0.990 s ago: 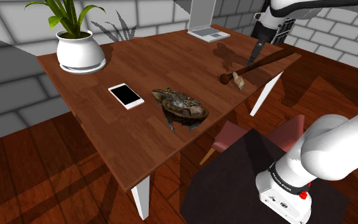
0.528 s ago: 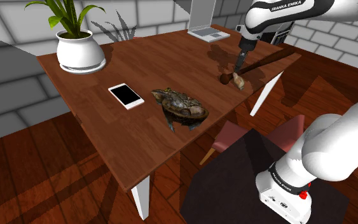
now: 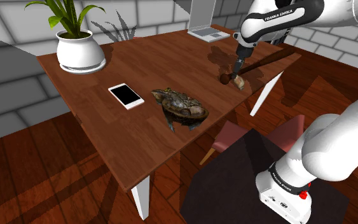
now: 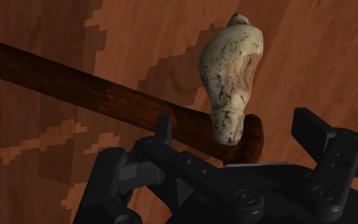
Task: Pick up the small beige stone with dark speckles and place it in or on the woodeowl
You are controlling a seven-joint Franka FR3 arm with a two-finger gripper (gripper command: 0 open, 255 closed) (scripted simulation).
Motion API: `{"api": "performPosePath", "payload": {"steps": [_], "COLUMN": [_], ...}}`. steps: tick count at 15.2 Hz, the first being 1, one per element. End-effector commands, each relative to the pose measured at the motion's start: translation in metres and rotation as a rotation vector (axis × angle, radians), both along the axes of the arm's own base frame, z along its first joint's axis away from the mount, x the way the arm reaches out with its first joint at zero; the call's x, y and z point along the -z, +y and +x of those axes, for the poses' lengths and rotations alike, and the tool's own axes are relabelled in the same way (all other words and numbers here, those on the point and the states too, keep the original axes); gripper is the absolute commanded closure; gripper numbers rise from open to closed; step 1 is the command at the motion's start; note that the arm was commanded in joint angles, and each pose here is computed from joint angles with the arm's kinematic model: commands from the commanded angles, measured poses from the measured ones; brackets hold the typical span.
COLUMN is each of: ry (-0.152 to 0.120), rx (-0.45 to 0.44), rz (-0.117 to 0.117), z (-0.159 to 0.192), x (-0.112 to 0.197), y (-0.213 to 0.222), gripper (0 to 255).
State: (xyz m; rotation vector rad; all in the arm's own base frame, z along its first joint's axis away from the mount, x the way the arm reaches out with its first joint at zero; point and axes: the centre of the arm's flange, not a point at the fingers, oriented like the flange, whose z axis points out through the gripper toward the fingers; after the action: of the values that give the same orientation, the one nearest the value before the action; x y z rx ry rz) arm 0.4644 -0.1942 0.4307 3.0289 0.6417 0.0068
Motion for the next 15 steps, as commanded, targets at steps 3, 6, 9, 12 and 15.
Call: {"api": "performPosePath", "payload": {"steps": [3, 6, 9, 12, 15], "ry": [0.0, 0.0, 0.0, 0.0, 0.0], "rx": [0.0, 0.0, 0.0, 0.0, 0.0], "rz": [0.0, 0.0, 0.0, 0.0, 0.0], "z": [-0.0001, -0.0001, -0.0011, -0.0023, -0.0001], "x": [0.0009, 0.0008, 0.001, -0.0005, 0.0009], "y": [-0.0002, -0.0002, -0.0006, 0.0005, -0.0002], "gripper": [0, 255, 255, 255, 255]}}
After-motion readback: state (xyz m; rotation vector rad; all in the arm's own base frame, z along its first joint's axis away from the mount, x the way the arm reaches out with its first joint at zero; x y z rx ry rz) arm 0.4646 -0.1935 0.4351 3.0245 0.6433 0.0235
